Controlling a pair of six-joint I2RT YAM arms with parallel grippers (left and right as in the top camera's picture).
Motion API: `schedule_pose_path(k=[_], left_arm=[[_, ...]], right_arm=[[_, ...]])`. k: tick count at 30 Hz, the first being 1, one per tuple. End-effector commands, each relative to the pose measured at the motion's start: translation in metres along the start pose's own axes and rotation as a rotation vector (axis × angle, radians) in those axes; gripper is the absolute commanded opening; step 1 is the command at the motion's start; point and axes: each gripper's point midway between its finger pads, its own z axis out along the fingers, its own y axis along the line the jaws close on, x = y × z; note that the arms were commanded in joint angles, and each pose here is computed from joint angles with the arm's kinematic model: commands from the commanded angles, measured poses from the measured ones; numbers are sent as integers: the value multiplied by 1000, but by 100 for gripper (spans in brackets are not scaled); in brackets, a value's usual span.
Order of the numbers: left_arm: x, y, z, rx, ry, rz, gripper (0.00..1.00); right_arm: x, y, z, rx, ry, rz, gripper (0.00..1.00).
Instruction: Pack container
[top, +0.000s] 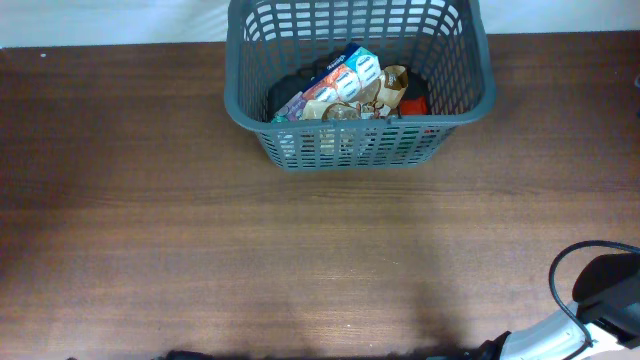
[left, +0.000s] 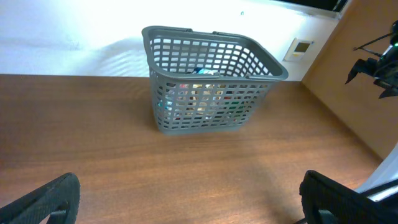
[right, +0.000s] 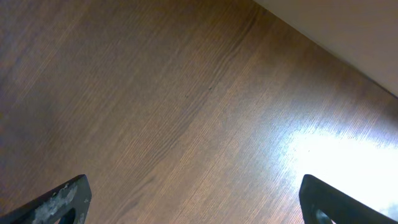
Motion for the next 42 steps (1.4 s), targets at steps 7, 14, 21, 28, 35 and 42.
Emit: schedule_pose_path(k=[7,14,21,28,35,42], left_arm=[[8,-11,-9,62,-16,7,99],[30,2,26,5,119,11,99],[20,8,89,38,108,224,99],[22,15,138,82,8,423,99],[53,34,161,36,-120,457,99],[66,48,186,2,-319,525,99]], right_arm=[[0,-1,-7,-6,-13,16,99],[0,-1,-7,-6,-13,16,99],[0,-1,-7,-6,-13,16,99],[0,-1,-7,-6,-13,16,99],[0,-1,-7,-6,-13,16,99],[0,-1,-7,-6,-13,16,99]])
